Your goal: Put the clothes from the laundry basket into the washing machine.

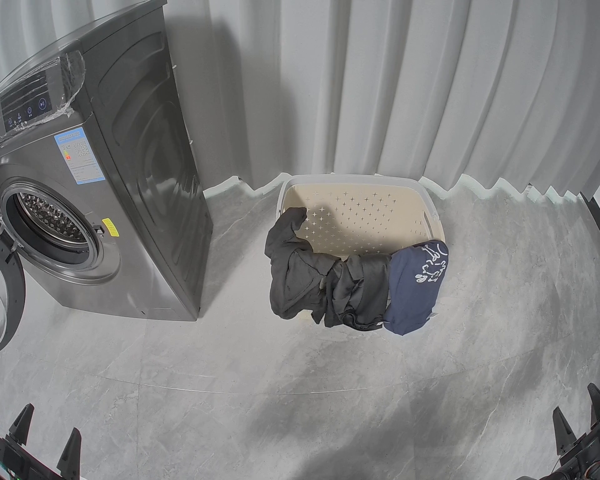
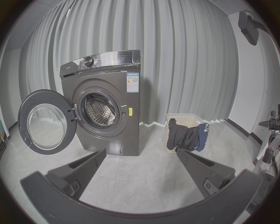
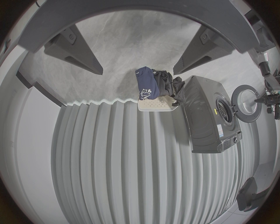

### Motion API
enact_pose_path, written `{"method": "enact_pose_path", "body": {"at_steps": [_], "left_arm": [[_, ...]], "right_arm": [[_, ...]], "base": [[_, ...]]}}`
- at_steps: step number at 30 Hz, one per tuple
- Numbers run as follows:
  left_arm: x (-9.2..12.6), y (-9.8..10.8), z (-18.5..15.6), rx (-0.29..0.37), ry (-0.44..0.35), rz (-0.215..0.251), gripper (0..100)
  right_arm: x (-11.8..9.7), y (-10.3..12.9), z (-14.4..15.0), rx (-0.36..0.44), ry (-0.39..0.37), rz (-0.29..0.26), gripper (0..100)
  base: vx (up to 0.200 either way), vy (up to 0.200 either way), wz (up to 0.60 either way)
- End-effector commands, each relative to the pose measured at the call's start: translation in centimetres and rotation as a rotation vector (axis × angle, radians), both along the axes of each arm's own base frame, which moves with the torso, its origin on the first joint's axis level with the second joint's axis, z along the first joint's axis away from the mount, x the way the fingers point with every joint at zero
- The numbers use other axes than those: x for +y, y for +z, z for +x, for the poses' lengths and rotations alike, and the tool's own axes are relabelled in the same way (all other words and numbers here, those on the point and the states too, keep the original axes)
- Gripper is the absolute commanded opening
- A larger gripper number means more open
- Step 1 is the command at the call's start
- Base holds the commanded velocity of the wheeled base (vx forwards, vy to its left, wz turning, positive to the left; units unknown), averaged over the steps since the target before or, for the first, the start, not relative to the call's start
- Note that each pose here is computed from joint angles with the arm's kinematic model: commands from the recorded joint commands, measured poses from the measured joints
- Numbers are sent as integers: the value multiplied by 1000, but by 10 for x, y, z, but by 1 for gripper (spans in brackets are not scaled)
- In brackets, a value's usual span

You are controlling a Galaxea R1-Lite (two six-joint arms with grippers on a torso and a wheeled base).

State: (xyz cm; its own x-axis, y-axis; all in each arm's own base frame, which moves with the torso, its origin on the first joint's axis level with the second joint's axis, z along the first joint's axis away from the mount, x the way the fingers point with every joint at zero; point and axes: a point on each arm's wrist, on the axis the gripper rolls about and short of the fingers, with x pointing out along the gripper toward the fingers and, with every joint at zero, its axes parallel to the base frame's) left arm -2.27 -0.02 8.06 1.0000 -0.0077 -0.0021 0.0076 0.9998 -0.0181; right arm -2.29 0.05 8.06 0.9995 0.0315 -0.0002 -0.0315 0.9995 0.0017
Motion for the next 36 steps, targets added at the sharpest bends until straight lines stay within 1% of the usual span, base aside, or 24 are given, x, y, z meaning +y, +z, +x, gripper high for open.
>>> {"method": "enact_pose_path", "body": {"at_steps": [1, 5, 14, 20, 32, 36], "left_arm": [[0, -5, 0, 2, 0, 0, 100], [0, -5, 0, 1, 0, -2, 100], [0, -5, 0, 2, 0, -2, 100], [0, -5, 0, 2, 0, -2, 100], [0, -5, 0, 2, 0, -2, 100], [0, -5, 0, 2, 0, -2, 100]], "right_arm": [[0, -5, 0, 0, 1, 0, 100], [0, -5, 0, 0, 1, 0, 100], [0, -5, 0, 0, 1, 0, 100], [0, -5, 0, 0, 1, 0, 100], [0, -5, 0, 0, 1, 0, 100], [0, -5, 0, 0, 1, 0, 100]], "base": [[0, 0, 0], [0, 0, 0], [200, 0, 0], [0, 0, 0], [0, -200, 0], [0, 0, 0]]}}
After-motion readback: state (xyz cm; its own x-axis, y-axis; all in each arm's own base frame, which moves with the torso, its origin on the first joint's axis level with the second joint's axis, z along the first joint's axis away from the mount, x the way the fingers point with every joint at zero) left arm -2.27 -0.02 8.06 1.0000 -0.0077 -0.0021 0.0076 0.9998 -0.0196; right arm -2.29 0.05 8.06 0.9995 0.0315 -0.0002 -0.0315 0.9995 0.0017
